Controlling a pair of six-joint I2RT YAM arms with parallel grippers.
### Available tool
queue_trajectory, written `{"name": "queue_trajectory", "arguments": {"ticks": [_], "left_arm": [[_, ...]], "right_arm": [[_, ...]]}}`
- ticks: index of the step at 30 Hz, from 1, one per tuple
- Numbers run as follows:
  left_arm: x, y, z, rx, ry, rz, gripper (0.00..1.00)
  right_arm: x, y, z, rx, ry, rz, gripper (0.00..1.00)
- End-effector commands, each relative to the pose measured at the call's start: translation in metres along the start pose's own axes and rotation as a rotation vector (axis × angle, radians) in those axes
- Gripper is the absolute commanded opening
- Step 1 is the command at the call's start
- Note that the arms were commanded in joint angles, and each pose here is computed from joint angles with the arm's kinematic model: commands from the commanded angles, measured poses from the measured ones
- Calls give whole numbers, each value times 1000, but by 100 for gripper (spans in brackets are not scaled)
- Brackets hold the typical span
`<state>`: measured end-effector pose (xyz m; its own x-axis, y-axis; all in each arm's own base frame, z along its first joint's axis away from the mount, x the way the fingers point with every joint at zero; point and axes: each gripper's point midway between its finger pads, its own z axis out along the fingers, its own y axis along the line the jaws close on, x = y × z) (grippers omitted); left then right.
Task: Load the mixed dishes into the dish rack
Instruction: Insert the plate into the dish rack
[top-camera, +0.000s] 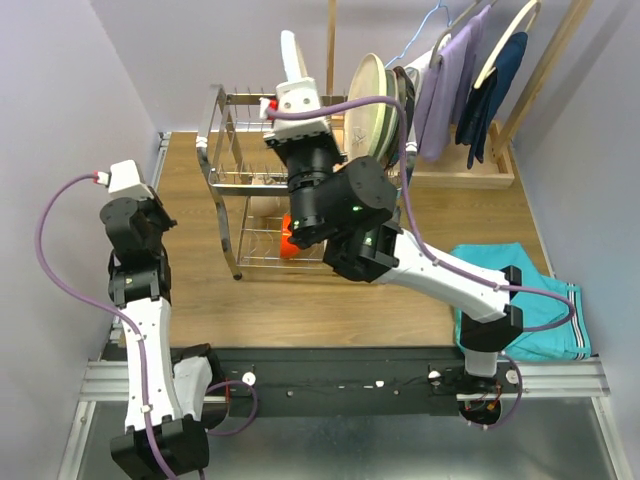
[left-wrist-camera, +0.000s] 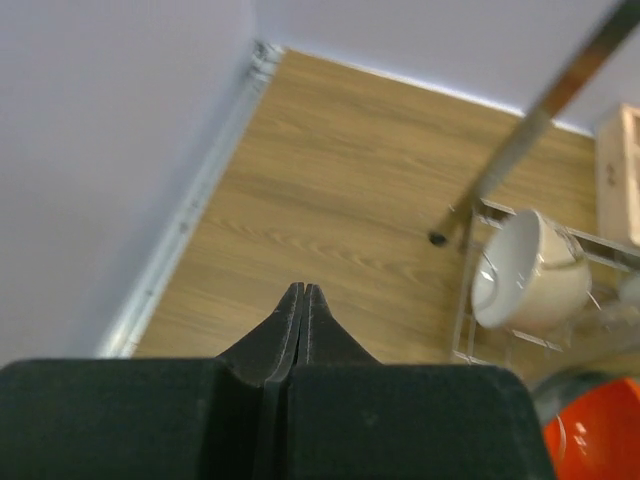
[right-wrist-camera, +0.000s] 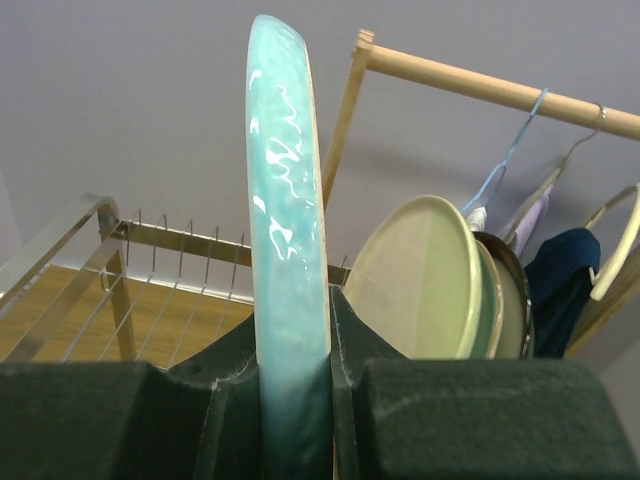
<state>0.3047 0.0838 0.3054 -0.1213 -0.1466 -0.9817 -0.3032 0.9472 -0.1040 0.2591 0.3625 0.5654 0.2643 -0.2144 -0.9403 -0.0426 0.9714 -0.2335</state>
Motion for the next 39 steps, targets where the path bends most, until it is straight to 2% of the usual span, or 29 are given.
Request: {"name": "queue_trajectory", "arguments": {"ticks": [1,9,13,18,21,26,28,29,30,32,39], "left_arm": [[35,-46,0,265,30,-106,0],[60,-86,-1,489,73,-169,0],[65,-123,-21,627,99,-133,0],[61,-147,-48,706,76,-141,0],[72,-146,-52,680,118,-168,0],[71,-128,-46,564,115,-161,0],[68,-117,-43,486,119,-171,16],[68,-113,-41,459,124,-169,32],[69,-110,-41,438,133,-165,36],[65,-105,-39,410,126,-161,41],[60,-103,-40,403,121,-152,44]], "right_arm": [[-47,-74,-7,68,-54,227,1],[-27,-68,-11,40,26,161,0],[-19,-67,-7,59,40,152,0],[-3,-68,4,107,73,134,1],[8,-71,14,140,92,121,0],[21,-70,20,159,118,110,0],[26,-66,19,159,126,107,0],[27,-65,19,158,127,107,1],[29,-65,20,166,132,114,1],[31,-63,20,168,136,121,1],[40,-56,20,173,148,137,1]]}}
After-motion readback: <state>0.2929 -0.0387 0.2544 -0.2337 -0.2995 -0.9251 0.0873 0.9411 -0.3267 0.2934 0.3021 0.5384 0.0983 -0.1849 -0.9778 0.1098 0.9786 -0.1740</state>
